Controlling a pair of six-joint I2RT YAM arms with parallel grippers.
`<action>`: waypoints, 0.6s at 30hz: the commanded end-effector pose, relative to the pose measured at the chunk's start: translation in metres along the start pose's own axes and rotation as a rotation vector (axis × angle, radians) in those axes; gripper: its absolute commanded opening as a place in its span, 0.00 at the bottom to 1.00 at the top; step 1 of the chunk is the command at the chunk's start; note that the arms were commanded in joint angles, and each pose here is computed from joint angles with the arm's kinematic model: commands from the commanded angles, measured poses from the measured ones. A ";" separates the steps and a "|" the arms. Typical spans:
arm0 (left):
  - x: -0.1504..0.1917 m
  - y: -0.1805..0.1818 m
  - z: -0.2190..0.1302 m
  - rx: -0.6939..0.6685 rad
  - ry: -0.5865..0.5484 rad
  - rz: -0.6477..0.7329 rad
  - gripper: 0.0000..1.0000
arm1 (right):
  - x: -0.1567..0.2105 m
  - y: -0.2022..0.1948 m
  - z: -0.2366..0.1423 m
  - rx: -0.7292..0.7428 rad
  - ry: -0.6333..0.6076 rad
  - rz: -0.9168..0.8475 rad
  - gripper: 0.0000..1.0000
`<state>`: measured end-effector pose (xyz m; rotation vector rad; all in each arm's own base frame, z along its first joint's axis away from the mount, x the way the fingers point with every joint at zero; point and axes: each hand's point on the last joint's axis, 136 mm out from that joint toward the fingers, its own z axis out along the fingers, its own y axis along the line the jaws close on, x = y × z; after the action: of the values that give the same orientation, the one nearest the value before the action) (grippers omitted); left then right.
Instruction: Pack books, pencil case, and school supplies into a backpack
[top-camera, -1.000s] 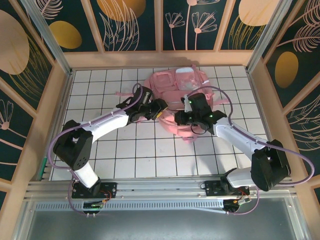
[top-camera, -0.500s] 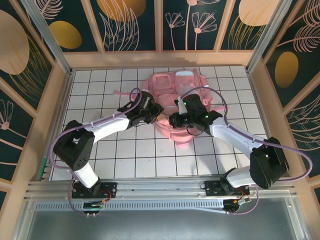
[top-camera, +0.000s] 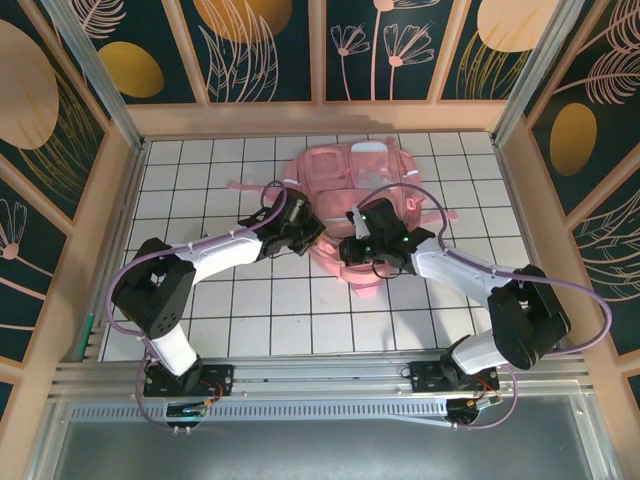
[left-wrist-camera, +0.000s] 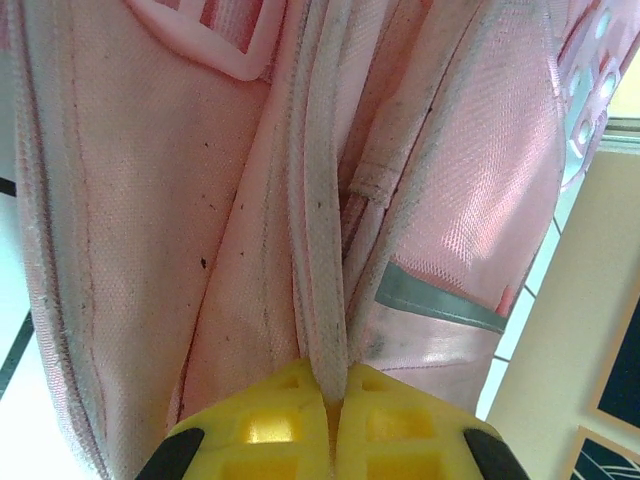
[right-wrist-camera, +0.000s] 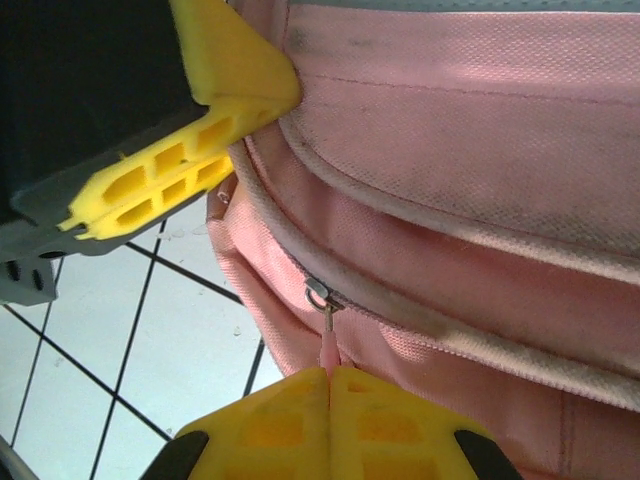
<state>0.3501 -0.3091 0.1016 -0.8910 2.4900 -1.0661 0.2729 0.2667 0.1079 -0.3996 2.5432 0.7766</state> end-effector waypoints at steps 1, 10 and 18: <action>0.003 -0.012 -0.002 0.042 0.021 -0.003 0.00 | 0.013 -0.002 0.012 -0.010 0.043 -0.001 0.08; 0.005 -0.006 0.000 0.040 0.027 -0.021 0.00 | 0.012 0.000 0.025 -0.030 0.058 0.004 0.18; 0.007 -0.008 -0.008 0.062 0.026 -0.027 0.00 | 0.004 -0.011 0.029 0.027 0.008 -0.002 0.23</action>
<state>0.3479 -0.3096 0.0986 -0.8965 2.4842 -1.0920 0.2771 0.2743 0.0854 -0.4081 2.5776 0.7764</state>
